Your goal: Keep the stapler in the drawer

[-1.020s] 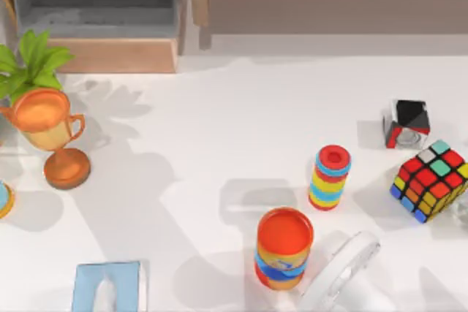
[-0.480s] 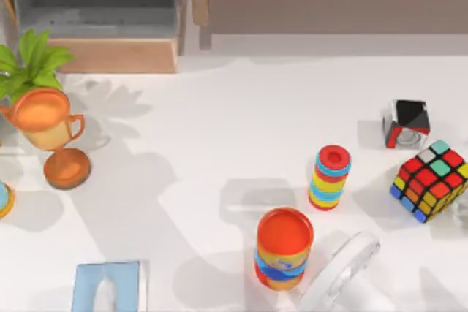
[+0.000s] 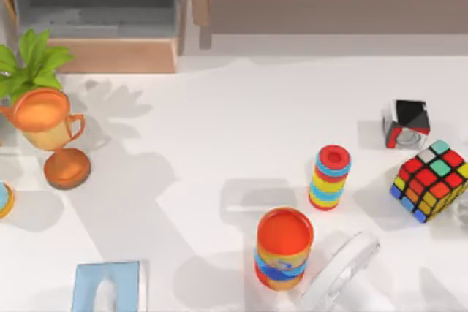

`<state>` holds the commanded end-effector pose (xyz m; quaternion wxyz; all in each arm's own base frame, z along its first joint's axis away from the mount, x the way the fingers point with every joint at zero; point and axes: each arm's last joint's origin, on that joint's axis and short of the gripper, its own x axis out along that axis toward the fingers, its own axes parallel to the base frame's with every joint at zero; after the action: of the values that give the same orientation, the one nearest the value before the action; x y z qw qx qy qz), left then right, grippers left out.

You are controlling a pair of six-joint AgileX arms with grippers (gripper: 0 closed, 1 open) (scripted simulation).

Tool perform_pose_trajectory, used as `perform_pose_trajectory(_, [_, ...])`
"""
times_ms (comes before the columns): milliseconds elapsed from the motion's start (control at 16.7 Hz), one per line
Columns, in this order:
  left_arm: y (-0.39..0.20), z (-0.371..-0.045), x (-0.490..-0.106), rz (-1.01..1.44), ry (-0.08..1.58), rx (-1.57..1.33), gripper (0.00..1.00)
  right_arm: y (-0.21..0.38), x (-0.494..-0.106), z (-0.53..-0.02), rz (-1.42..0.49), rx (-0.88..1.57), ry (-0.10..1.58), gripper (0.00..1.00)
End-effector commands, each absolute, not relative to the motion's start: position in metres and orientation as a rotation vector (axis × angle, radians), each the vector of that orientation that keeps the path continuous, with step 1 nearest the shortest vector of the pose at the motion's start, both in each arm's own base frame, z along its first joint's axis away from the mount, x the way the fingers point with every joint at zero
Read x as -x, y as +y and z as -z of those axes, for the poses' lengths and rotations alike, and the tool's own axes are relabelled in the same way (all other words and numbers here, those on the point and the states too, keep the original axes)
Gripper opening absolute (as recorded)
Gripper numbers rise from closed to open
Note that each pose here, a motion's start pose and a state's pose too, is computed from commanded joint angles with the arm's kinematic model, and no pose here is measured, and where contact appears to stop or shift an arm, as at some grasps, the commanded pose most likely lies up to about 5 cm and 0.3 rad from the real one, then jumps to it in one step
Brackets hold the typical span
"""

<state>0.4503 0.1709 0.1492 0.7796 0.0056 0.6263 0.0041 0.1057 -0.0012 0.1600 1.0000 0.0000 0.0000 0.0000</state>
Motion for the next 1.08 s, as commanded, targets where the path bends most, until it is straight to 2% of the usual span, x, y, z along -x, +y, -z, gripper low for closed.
perform_pose_trajectory(540, [0.1709, -0.1492, -0.4503, -0.009, 1.354, -0.012, 0.98, -0.0012, -0.1057, -0.1600, 0.000, 0.000, 0.000, 1.00])
perform_pose_trajectory(1080, [0.1702, -0.1495, -0.4505, -0.008, 1.353, -0.013, 1.00, -0.0012, -0.1057, -0.1600, 0.000, 0.000, 0.000, 1.00])
